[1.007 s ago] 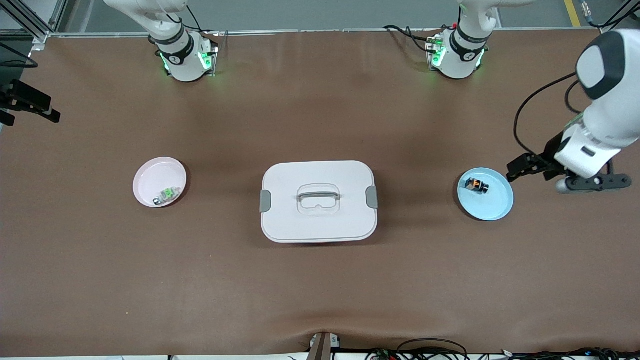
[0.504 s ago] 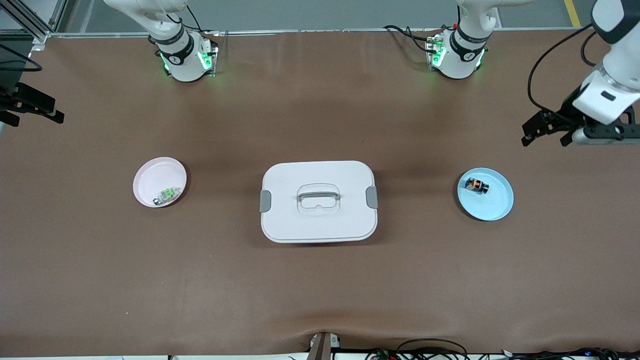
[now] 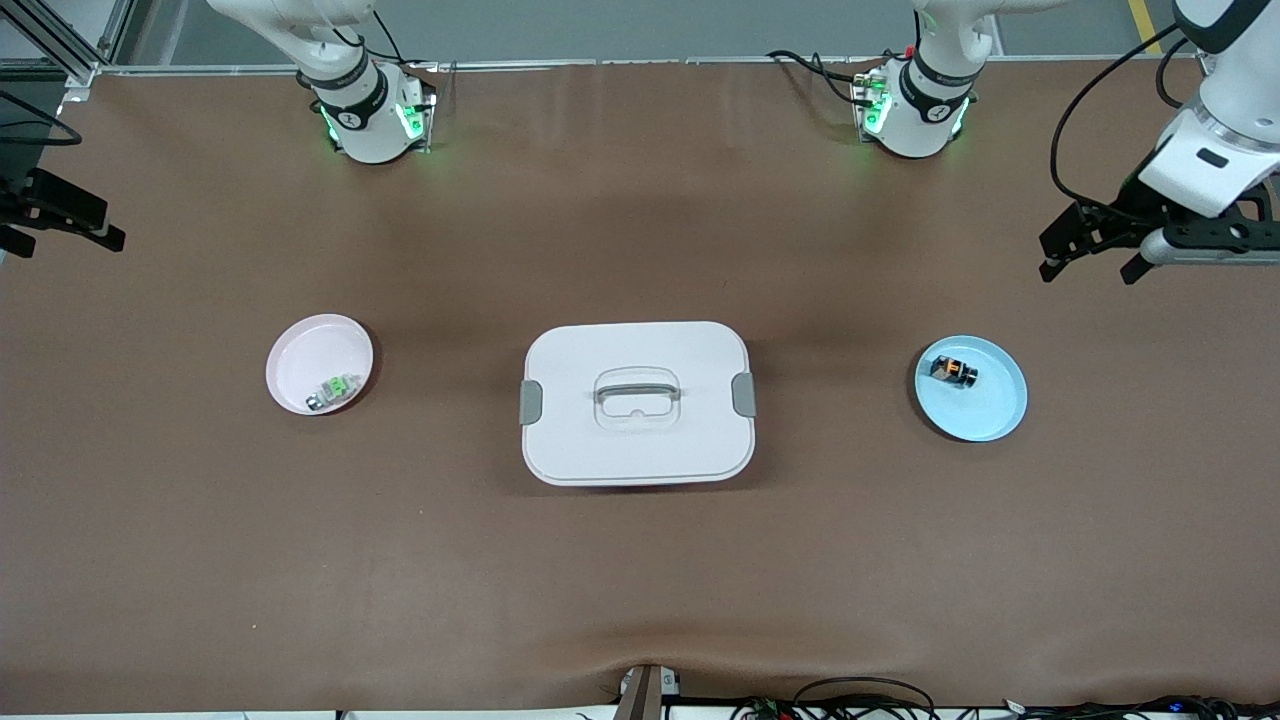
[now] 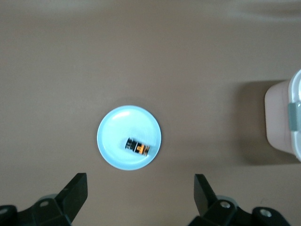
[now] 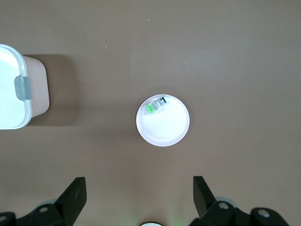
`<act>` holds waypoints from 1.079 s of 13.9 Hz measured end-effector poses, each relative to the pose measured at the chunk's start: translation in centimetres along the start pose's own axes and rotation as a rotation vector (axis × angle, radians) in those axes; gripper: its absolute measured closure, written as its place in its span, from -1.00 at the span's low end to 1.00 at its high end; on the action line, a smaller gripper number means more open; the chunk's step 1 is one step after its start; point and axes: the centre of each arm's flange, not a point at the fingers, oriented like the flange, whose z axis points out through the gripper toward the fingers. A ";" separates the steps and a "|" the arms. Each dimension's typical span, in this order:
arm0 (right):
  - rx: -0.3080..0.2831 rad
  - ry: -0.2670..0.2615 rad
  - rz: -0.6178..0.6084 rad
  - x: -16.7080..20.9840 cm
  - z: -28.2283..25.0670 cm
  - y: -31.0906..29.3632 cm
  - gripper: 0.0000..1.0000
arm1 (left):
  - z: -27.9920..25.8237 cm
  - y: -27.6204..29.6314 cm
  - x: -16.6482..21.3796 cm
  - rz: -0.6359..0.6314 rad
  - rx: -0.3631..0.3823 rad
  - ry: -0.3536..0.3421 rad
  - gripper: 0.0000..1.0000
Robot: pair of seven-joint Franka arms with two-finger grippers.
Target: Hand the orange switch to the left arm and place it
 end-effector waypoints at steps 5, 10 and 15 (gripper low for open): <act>-0.026 0.008 -0.013 0.2 0.0 -0.5 -1.00 | -1.6 0.1 4.7 0.005 -0.013 -0.042 -1.00; -0.032 0.011 -0.017 0.2 0.0 -0.7 -1.00 | -1.8 -0.1 6.7 -0.003 -0.004 -0.087 -1.00; -0.033 0.010 -0.045 0.2 0.0 0.1 -1.00 | -0.9 -0.1 6.8 -0.016 0.015 -0.116 -1.00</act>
